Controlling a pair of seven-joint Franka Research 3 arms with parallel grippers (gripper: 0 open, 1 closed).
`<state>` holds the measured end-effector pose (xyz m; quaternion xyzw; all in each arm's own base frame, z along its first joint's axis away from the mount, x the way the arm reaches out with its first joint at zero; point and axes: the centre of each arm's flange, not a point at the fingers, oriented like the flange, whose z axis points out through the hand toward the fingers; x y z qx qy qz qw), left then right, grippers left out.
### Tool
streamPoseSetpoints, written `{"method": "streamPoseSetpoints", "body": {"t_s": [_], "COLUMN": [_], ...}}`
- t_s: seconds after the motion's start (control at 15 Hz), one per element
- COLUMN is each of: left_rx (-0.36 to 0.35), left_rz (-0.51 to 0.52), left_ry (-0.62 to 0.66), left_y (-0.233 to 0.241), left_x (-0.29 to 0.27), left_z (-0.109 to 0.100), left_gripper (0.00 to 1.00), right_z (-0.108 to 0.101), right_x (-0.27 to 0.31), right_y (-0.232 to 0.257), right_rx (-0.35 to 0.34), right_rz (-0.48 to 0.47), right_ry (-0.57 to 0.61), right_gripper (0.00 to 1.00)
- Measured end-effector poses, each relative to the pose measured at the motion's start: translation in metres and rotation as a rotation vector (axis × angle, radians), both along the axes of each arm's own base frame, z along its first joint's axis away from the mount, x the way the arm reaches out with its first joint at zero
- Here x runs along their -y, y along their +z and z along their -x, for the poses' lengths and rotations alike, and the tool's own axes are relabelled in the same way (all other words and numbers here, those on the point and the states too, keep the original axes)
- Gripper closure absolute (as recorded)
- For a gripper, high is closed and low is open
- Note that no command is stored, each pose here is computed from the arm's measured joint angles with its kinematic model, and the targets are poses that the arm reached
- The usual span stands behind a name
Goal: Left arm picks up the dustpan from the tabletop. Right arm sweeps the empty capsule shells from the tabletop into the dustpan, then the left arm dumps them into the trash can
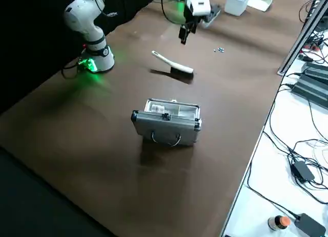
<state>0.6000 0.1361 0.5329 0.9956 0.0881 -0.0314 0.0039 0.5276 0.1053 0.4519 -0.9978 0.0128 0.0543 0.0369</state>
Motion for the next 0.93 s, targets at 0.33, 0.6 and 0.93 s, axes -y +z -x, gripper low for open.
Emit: {"method": "streamPoseSetpoints", "body": {"t_s": [0.33, 0.6, 0.93], "left_rx": [0.043, 0.067, 0.100], "left_rz": [-0.015, -0.034, -0.048], "left_ry": [0.347, 0.499, 0.603], "left_y": [-0.008, 0.000, 0.021], "left_x": [-0.082, -0.123, -0.159], "left_z": [0.012, 0.026, 0.046], "left_gripper": [0.00, 0.00, 0.00], "right_z": [0.053, 0.088, 0.121], "right_x": [-0.050, -0.048, -0.052], "right_y": [-0.103, -0.120, -0.142], "right_rx": [0.025, 0.088, 0.108], "right_rz": [0.014, 0.004, 0.003], "right_ry": [0.055, 0.064, 0.093], "right_gripper": [0.02, 0.02, 0.02]}}
